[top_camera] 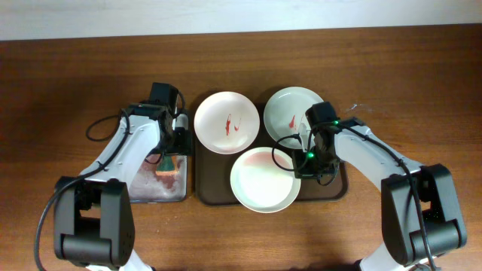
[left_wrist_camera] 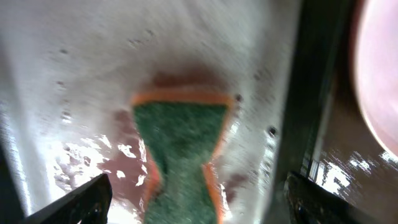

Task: Clean dirty plates on tray and stack at the side
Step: 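Lift the cleaned front plate with the right gripper and place it right of tray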

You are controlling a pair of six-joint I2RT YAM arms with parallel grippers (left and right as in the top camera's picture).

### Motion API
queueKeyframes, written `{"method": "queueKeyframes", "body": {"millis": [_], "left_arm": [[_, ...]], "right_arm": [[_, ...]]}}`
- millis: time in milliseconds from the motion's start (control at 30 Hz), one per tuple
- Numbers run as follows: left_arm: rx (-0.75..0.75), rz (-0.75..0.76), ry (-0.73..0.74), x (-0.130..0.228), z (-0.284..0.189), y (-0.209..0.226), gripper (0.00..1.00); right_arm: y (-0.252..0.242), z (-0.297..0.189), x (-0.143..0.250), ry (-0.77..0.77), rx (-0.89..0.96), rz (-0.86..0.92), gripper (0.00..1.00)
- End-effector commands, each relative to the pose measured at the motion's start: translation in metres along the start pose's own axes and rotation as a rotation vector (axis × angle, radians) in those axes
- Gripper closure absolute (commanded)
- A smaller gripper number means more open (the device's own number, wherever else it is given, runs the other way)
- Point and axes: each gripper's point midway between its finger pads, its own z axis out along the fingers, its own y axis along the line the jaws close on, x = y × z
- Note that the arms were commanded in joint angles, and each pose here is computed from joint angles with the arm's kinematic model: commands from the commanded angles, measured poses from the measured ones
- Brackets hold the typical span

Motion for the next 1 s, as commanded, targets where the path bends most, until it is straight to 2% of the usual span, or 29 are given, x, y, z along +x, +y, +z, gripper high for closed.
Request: {"method": "queueKeyframes", "body": {"millis": [0,200,367,533,600,733,967], "left_arm": [[0.082,0.0,0.013,0.001,-0.004,-0.014,0.09],[0.084,0.0,0.016,0.001,-0.004,-0.014,0.06],[0.084,0.0,0.016,0.001,-0.004,-0.014,0.02],[0.084,0.0,0.016,0.001,-0.004,-0.014,0.02],[0.084,0.0,0.016,0.001,-0.004,-0.014,0.02],[0.084,0.0,0.016,0.001,-0.004,-0.014,0.02],[0.084,0.0,0.016,0.001,-0.004,-0.014,0.02]], "right_arm": [[-0.004,0.003,0.001,0.004,0.025,-0.025,0.96],[0.003,-0.028,-0.007,-0.106,0.038,-0.061,0.96],[-0.017,-0.085,-0.018,-0.313,0.234,-0.072,0.96],[-0.03,-0.127,-0.031,-0.47,0.396,-0.069,0.96],[-0.015,-0.138,-0.037,-0.511,0.427,-0.116,0.96],[0.004,-0.157,-0.044,-0.618,0.661,-0.222,0.96],[0.044,-0.196,-0.042,-0.842,0.967,-0.325,0.96]]}}
